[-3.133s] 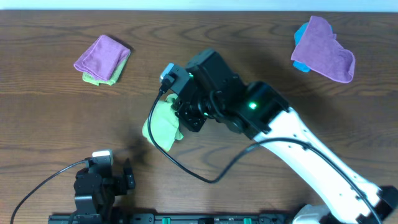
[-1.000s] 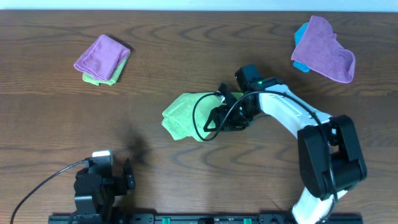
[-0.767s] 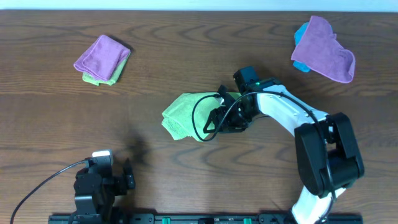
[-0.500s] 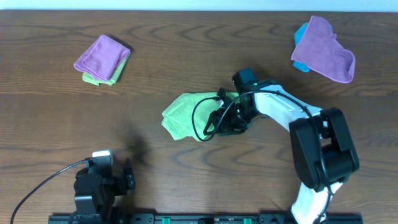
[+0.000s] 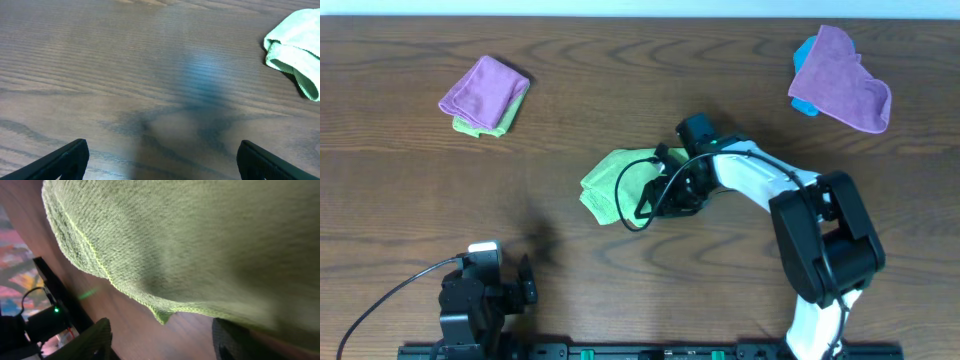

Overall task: Fold the cloth
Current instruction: 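Move the right gripper to the green cloth's right edge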

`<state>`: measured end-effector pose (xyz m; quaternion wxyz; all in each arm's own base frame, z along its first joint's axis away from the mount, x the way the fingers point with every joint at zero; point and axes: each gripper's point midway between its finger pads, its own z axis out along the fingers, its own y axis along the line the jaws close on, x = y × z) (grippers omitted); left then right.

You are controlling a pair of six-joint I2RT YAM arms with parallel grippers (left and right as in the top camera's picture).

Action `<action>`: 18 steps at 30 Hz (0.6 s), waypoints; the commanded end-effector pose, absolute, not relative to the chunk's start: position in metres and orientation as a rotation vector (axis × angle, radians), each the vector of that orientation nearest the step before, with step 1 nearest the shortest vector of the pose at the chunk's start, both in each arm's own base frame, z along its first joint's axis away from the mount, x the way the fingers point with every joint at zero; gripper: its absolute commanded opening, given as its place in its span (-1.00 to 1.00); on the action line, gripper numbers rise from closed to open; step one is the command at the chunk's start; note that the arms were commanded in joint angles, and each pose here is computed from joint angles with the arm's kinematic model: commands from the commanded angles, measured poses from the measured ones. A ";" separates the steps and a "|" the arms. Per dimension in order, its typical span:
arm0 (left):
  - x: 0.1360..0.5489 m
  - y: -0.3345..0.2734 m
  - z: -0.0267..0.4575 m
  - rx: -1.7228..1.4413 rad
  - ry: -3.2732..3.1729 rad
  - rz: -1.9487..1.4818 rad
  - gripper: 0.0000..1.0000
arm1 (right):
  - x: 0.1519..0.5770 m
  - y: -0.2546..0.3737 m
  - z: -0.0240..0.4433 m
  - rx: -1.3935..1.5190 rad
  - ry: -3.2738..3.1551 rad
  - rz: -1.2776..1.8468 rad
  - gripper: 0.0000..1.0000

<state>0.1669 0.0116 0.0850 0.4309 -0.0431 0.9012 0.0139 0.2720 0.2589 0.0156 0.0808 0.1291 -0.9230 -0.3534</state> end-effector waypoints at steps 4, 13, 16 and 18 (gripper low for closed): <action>0.160 0.013 0.064 -0.120 2.313 0.048 0.91 | 0.262 0.264 0.004 0.415 -2.767 -0.974 0.18; 0.160 0.013 0.064 -0.120 2.313 0.048 0.91 | 0.264 0.259 -0.003 0.438 -2.820 -0.883 -0.10; 0.160 0.013 0.064 -0.119 2.313 0.048 0.91 | 0.266 0.258 -0.006 0.451 -2.838 -0.859 -0.26; 0.160 0.013 0.064 -0.119 2.313 0.048 0.91 | 0.266 0.261 -0.008 0.462 -2.842 -0.859 -0.45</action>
